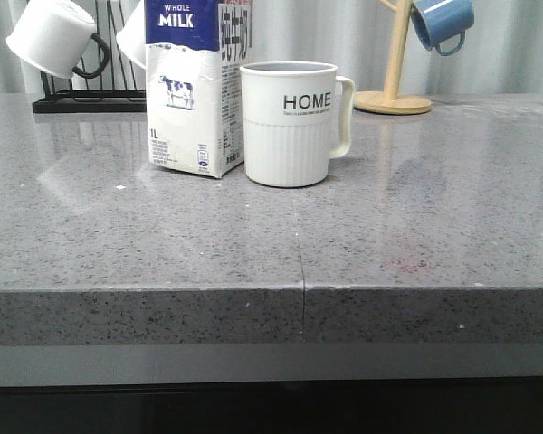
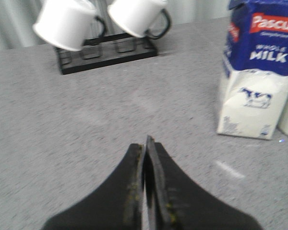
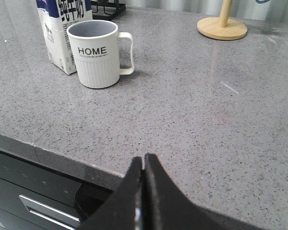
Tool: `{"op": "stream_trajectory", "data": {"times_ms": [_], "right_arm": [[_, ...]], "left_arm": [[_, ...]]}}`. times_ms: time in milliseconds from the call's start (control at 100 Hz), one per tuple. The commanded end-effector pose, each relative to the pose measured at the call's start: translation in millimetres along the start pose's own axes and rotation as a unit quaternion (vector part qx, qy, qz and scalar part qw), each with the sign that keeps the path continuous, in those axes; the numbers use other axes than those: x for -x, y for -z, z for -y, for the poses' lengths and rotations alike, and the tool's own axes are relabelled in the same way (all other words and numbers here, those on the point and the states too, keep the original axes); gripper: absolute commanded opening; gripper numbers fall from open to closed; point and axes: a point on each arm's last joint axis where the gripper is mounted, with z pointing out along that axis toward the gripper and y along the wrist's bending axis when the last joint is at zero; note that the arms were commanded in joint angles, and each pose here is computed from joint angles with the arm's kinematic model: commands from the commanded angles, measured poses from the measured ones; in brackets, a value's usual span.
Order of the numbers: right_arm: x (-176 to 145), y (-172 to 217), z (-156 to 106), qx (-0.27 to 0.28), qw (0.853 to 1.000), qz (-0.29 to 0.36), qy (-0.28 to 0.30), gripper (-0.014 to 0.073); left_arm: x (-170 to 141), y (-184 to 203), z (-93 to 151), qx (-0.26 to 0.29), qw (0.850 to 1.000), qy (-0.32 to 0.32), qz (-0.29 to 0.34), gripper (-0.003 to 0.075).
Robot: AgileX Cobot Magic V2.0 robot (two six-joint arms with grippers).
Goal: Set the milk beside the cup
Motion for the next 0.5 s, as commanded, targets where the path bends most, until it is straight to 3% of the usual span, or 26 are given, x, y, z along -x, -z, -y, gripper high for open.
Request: {"op": "stream_trajectory", "data": {"times_ms": [0, 490], "right_arm": [[13.2, 2.3, -0.5, 0.002, 0.999, 0.042, 0.000, -0.0017], [13.2, 2.3, -0.5, 0.002, 0.999, 0.042, 0.000, -0.0017]], "left_arm": [[5.9, 16.8, -4.7, 0.022, 0.999, -0.001, 0.046, -0.0021], [-36.3, 74.5, -5.9, 0.077, 0.991, 0.015, 0.107, -0.0021]]}}
